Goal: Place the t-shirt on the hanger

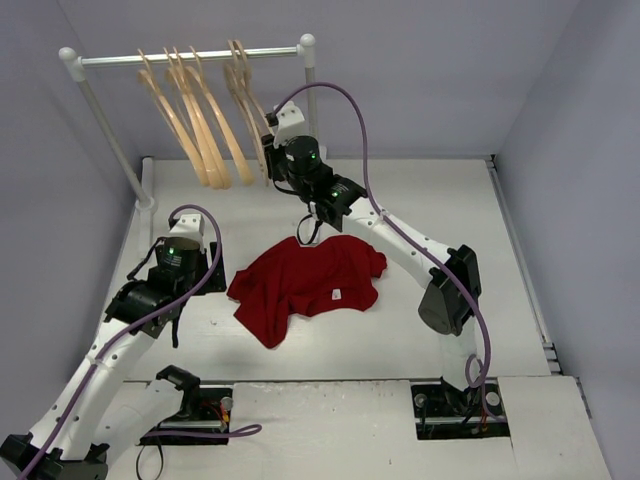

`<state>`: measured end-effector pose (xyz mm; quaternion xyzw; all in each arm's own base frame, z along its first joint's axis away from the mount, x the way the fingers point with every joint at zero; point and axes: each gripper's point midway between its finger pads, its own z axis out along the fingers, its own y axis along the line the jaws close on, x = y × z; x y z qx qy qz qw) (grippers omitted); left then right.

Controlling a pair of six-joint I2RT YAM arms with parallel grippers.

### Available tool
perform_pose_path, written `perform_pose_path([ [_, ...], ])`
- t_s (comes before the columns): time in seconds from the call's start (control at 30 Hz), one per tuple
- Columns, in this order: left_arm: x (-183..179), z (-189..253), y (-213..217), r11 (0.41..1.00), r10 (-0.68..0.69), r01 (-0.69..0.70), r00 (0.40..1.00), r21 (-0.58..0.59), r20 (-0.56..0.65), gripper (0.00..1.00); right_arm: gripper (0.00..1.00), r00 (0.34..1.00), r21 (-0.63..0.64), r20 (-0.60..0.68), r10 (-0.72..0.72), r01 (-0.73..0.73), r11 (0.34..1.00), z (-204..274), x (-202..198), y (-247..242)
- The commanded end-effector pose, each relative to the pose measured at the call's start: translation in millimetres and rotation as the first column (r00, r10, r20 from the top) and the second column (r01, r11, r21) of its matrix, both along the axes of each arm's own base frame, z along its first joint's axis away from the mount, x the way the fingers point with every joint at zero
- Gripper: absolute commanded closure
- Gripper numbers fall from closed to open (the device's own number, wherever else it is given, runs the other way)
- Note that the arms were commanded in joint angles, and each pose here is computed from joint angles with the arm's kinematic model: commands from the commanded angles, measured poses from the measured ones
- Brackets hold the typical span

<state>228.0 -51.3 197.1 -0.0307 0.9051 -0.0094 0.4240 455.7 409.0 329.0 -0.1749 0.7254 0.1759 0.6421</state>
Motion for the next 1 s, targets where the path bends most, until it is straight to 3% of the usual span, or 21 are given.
perform_pose_path([
  [0.0,10,14,-2,1.0,0.011,-0.01,0.998,-0.025,0.055,0.3,0.75,0.991,0.118,0.135,-0.025,0.009,0.993,68,-1,-2],
  [0.13,10,14,-2,1.0,0.011,-0.009,0.999,-0.025,0.053,0.3,0.77,0.988,0.125,0.155,-0.018,-0.001,0.992,75,-6,1],
  [0.5,10,13,-2,1.0,0.01,-0.009,0.999,-0.024,0.052,0.3,1.0,0.98,0.126,0.194,-0.041,0.016,0.992,92,-8,-7],
  [0.97,10,13,-2,1.0,0.012,-0.01,0.999,-0.025,0.049,0.3,1.0,0.96,0.185,0.249,-0.131,0.086,0.979,132,-27,-40],
])
